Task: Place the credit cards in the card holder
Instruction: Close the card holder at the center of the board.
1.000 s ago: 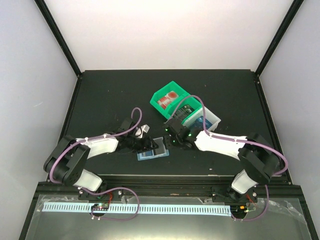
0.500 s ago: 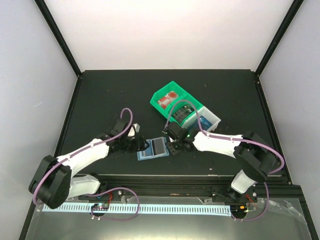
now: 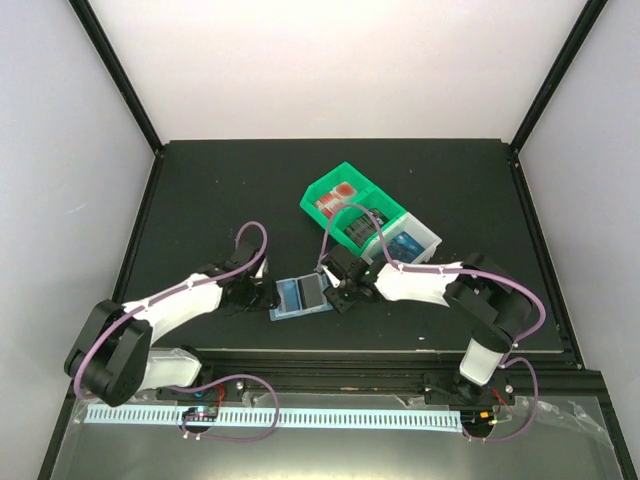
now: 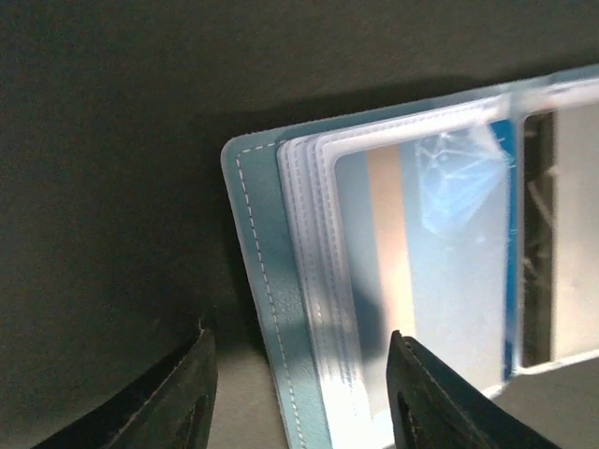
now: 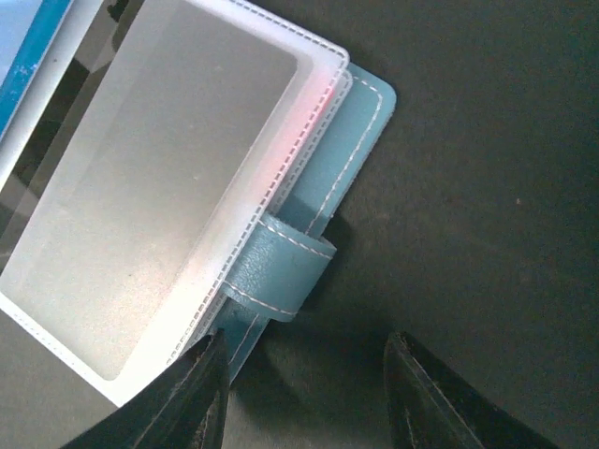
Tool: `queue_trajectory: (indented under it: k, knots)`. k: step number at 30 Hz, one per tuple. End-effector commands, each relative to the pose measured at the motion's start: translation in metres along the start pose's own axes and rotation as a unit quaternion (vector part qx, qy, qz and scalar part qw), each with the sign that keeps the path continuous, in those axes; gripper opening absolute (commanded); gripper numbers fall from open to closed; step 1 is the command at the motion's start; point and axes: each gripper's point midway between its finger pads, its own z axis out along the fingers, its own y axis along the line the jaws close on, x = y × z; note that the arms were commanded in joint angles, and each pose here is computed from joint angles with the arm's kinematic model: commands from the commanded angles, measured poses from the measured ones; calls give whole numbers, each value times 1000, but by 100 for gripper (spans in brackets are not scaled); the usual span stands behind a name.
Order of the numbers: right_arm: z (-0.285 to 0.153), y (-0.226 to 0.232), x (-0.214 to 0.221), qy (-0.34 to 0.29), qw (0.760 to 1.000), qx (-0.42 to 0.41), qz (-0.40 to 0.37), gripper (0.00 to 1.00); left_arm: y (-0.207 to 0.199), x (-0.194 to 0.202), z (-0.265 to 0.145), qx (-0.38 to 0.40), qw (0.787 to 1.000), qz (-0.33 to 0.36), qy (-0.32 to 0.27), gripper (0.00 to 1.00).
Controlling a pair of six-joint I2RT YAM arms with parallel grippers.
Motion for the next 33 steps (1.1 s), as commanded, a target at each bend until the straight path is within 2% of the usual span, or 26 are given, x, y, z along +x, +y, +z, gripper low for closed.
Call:
queue_trajectory:
  k: [1, 7, 12, 23, 28, 33]
  knots:
    - [6, 4, -23, -42, 999, 2, -20, 47, 12, -2, 4, -57, 998, 26, 7, 50]
    - [1, 1, -39, -87, 996, 14, -12, 47, 26, 10, 7, -116, 992, 49, 22, 43]
    - [-1, -3, -49, -116, 993, 25, -2, 47, 39, 22, 10, -158, 985, 50, 42, 33]
    - [-5, -1, -74, -171, 985, 21, 20, 46, 54, 31, 10, -204, 976, 50, 53, 26]
    - [-2, -28, -86, -167, 977, 101, 86, 41, 56, 34, 14, -214, 973, 60, 63, 23]
    - [-11, -41, -91, -185, 965, 131, 134, 41, 55, 36, 16, -213, 973, 61, 64, 22]
